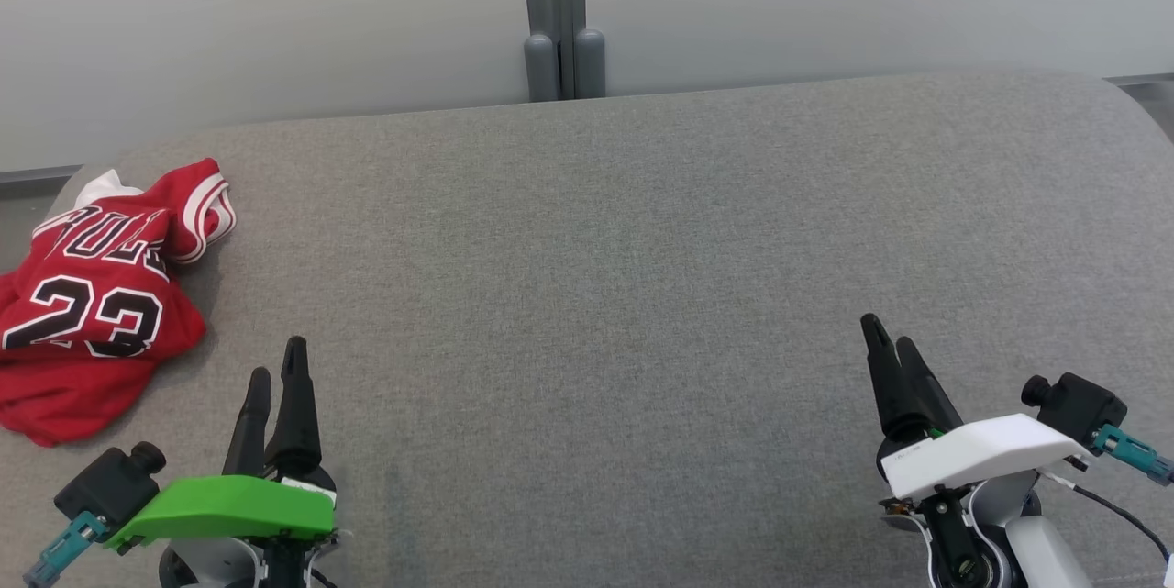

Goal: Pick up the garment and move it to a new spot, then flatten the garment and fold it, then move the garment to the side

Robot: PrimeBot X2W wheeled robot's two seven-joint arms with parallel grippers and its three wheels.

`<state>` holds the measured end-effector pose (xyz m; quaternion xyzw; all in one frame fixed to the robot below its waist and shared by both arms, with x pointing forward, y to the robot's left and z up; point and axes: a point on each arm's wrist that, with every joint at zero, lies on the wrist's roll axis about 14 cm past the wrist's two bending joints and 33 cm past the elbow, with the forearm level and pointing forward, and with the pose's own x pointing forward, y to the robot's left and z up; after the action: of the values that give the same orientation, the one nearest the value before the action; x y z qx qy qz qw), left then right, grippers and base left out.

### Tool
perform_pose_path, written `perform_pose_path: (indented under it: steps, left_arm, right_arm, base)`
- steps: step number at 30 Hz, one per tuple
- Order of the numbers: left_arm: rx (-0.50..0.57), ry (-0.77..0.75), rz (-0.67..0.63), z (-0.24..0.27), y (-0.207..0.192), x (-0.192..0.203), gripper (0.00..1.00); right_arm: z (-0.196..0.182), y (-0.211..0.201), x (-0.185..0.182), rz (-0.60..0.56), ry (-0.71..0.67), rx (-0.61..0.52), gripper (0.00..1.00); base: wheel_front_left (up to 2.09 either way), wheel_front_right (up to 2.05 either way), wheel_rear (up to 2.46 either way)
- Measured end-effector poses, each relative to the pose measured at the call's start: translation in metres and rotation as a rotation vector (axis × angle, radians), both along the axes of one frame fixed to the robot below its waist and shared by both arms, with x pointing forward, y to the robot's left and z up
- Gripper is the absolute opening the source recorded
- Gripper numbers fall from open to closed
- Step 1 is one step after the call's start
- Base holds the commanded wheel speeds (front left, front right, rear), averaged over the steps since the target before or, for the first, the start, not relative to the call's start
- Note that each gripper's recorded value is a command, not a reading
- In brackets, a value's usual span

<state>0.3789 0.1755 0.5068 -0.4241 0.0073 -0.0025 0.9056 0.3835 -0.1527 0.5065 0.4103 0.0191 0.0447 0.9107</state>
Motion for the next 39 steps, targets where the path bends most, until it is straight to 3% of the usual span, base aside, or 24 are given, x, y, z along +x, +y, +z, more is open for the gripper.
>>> perform_pose_path:
  steps: [16,39]
  left_arm:
    - [0.209,-0.041,-0.033,0.004,-0.014,-0.004,1.00]
    - [0.455,-0.117,-0.065,0.014,-0.027,-0.008,1.00]
  right_arm:
    - [0.007,0.015,-0.002,0.040,-0.062,-0.211,1.00]
    - [0.017,0.027,-0.004,0.064,-0.151,-0.430,1.00]
  base:
    - [0.00,0.00,0.00]
    - [0.00,0.00,0.00]
